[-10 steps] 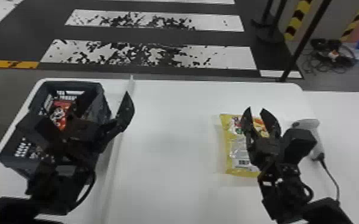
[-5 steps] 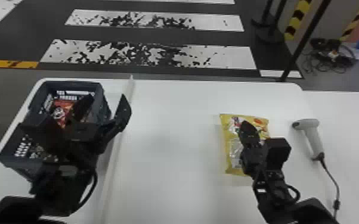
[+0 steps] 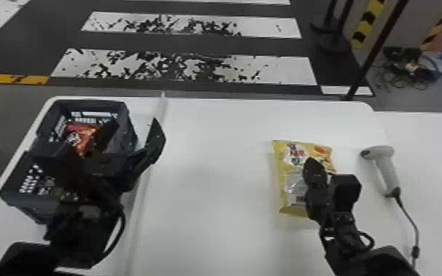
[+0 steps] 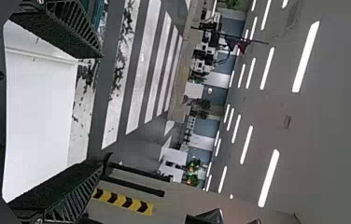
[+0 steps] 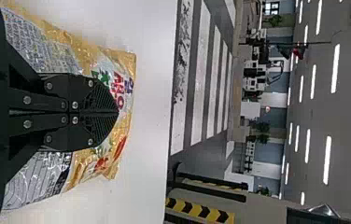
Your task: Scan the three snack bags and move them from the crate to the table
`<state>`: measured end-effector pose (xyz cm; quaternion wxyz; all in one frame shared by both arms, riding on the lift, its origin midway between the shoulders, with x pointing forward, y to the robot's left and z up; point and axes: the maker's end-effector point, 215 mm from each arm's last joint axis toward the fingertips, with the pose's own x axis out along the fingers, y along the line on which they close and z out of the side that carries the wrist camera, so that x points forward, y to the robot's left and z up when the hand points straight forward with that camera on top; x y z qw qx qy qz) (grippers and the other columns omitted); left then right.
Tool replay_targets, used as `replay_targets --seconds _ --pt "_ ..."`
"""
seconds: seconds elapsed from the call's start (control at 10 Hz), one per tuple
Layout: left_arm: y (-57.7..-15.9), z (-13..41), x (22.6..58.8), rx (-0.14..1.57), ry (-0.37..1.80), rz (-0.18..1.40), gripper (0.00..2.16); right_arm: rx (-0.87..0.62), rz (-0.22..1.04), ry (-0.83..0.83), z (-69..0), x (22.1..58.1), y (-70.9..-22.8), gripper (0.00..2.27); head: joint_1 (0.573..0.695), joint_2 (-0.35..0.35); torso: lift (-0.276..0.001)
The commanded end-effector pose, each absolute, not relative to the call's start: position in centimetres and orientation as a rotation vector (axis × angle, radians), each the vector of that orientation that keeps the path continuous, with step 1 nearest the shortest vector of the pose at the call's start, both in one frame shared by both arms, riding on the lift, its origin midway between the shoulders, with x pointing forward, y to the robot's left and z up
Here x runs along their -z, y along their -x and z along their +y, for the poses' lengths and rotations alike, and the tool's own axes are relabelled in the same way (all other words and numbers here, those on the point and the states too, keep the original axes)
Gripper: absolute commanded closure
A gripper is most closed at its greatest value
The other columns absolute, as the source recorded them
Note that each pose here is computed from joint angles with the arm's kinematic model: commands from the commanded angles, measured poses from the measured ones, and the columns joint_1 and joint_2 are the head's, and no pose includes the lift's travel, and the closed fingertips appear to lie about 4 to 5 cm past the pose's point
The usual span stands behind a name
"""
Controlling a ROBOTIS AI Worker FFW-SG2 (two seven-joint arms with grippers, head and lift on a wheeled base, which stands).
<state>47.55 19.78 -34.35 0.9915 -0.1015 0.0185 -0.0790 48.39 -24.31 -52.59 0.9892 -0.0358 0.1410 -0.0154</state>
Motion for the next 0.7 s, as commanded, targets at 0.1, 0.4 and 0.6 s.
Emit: replay_targets --seconds 0.1,0.4,0.6 --pt "-47.4 19.3 34.1 0.163 0.206 0.03 0.03 0.032 0.312 0.059 -24.8 54.4 -47.8 2.25 0.695 -0.058 -0.062" --pt "-47.4 18.6 34.1 0.171 0.181 0.028 0.03 0.04 0.297 0.033 -24.4 54.6 -47.5 2.24 0.695 -0.065 -0.062" --pt "-47.5 18.8 34.0 0.169 0.179 0.026 0.03 0.029 0.224 0.013 -23.6 50.5 -46.8 1.34 0.695 -0.067 -0.062"
